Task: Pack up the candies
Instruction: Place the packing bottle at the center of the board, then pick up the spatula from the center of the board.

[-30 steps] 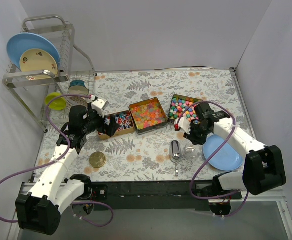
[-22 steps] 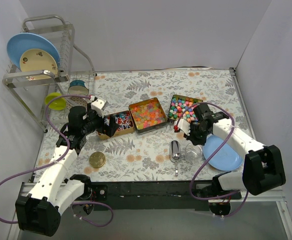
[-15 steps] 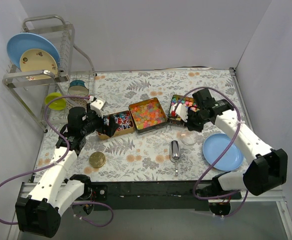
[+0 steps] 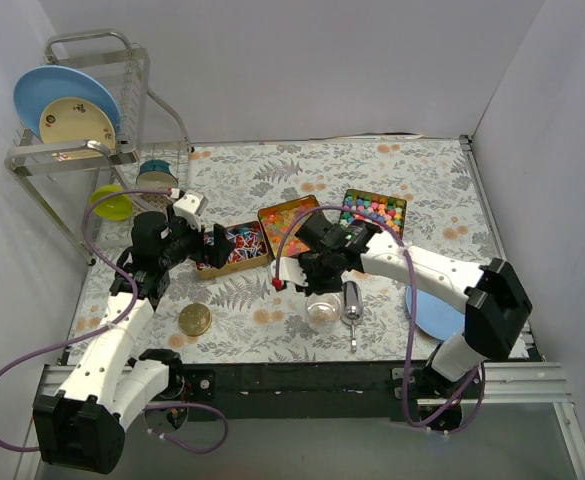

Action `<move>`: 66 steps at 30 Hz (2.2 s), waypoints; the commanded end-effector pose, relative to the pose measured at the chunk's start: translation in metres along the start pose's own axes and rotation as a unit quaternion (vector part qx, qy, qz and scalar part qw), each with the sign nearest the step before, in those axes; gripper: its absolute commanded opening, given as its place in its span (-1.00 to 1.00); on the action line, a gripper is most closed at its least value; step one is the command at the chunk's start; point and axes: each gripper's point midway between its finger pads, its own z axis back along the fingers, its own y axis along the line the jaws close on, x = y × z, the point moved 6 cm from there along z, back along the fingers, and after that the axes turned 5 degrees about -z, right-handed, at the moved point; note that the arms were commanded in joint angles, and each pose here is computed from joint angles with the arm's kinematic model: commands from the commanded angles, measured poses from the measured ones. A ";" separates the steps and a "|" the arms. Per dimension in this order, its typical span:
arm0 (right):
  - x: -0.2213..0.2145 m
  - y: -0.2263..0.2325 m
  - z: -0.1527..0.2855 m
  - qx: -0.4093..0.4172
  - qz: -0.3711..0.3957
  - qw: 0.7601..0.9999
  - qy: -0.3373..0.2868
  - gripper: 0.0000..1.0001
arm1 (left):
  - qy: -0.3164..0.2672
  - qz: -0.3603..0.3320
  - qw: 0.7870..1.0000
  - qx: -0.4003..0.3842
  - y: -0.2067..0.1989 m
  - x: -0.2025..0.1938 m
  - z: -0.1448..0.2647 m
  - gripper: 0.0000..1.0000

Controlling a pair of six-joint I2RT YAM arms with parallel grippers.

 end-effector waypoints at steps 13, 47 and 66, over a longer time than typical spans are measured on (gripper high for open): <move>0.034 -0.006 -0.049 -0.006 -0.001 1.000 0.004 -0.92 | -0.056 0.001 0.998 0.035 0.011 0.024 0.018 0.96; -0.093 0.028 -0.004 -0.061 -0.560 0.826 -0.005 0.93 | -0.031 0.026 0.998 0.039 0.018 0.009 0.002 0.96; -0.109 0.087 -0.037 -0.022 -0.629 0.770 0.107 0.09 | -0.024 0.015 0.999 0.046 0.020 0.000 0.003 0.96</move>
